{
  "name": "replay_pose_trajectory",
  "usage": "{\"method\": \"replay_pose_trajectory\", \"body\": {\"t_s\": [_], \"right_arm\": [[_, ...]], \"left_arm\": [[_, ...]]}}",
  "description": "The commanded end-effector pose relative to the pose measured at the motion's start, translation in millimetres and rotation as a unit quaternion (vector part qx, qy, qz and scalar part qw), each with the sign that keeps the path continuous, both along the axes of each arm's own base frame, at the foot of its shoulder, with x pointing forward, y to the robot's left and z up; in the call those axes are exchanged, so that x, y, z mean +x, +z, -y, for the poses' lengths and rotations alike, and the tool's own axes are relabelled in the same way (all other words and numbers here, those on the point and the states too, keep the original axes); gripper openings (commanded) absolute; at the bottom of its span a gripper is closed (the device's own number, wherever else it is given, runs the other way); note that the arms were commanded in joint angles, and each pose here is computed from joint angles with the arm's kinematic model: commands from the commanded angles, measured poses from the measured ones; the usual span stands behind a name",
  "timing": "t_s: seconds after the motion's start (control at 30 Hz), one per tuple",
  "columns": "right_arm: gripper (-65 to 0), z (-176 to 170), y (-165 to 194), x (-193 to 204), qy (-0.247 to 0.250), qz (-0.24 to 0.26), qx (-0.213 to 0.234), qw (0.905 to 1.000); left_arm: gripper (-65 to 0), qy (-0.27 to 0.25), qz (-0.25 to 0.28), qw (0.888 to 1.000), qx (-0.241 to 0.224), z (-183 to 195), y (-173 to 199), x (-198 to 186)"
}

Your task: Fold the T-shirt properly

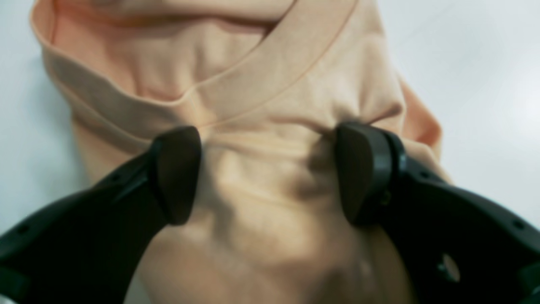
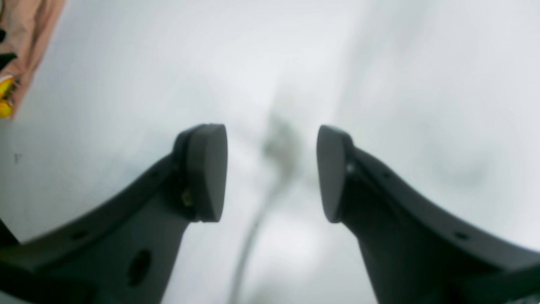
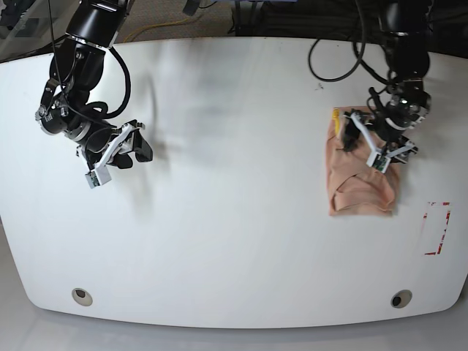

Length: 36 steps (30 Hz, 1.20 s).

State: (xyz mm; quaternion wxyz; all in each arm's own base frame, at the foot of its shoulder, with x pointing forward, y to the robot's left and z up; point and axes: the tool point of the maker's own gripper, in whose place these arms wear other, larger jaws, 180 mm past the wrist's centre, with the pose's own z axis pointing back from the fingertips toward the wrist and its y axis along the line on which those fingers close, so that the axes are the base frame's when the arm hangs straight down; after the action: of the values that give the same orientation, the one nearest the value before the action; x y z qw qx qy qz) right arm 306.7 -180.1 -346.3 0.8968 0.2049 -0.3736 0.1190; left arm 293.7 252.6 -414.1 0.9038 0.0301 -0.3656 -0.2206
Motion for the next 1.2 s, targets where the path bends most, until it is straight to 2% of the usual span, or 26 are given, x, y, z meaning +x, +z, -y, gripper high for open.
{"method": "replay_pose_trajectory", "body": {"t_s": [0.0, 0.13, 0.3, 0.5, 0.6, 0.83, 1.0, 1.07, 1.17], "right_arm": [[-33.6, -0.8, 15.2, 7.5, 0.004, 0.029, 0.006, 0.9996], [-33.6, -1.0, 13.3, 5.9, 0.004, 0.026, 0.004, 0.9996], [-33.6, -2.0, 9.9, 1.9, 0.005, 0.021, 0.006, 0.9998], [-33.6, -2.7, 7.2, -1.1, 0.005, 0.016, 0.008, 0.9998], [-33.6, -3.2, 7.5, -1.1, 0.006, 0.017, 0.008, 0.9998], [-33.6, 0.9, 18.7, 3.7, 0.008, 0.035, -0.016, 0.9992], [-33.6, 16.2, 17.0, 22.5, -0.002, 0.04, -0.103, 0.9939], [-33.6, 16.1, 18.8, 32.6, -0.001, 0.063, -0.136, 0.9887], [-33.6, 7.8, 27.6, 48.2, 0.008, 0.125, -0.171, 0.9773]], "left_arm": [[-19.0, 0.031, -0.101, 0.989, 0.105, -78.6, -17.9, -33.9], [-19.2, 0.07, -0.131, 0.982, 0.116, -145.5, -11.5, -47.8], [-19.2, 0.117, -0.13, 0.978, 0.113, -208.5, 7.7, -61.1], [-19.2, 0.166, -0.103, 0.973, 0.122, -241.3, 38.0, -58.7], [-19.2, 0.17, -0.075, 0.972, 0.144, -249.2, 65.4, -48.8], [-19.2, 0.13, -0.012, 0.971, 0.201, -227.8, 119.8, -16.7], [-20.7, 0.061, 0.027, 0.978, 0.197, -165.3, 120.7, 12.8], [-21.9, 0.034, 0.047, 0.981, 0.183, -135.7, 119.0, 22.3], [-20.6, 0.028, 0.107, 0.986, 0.127, -84.6, 111.0, 42.8]]}}
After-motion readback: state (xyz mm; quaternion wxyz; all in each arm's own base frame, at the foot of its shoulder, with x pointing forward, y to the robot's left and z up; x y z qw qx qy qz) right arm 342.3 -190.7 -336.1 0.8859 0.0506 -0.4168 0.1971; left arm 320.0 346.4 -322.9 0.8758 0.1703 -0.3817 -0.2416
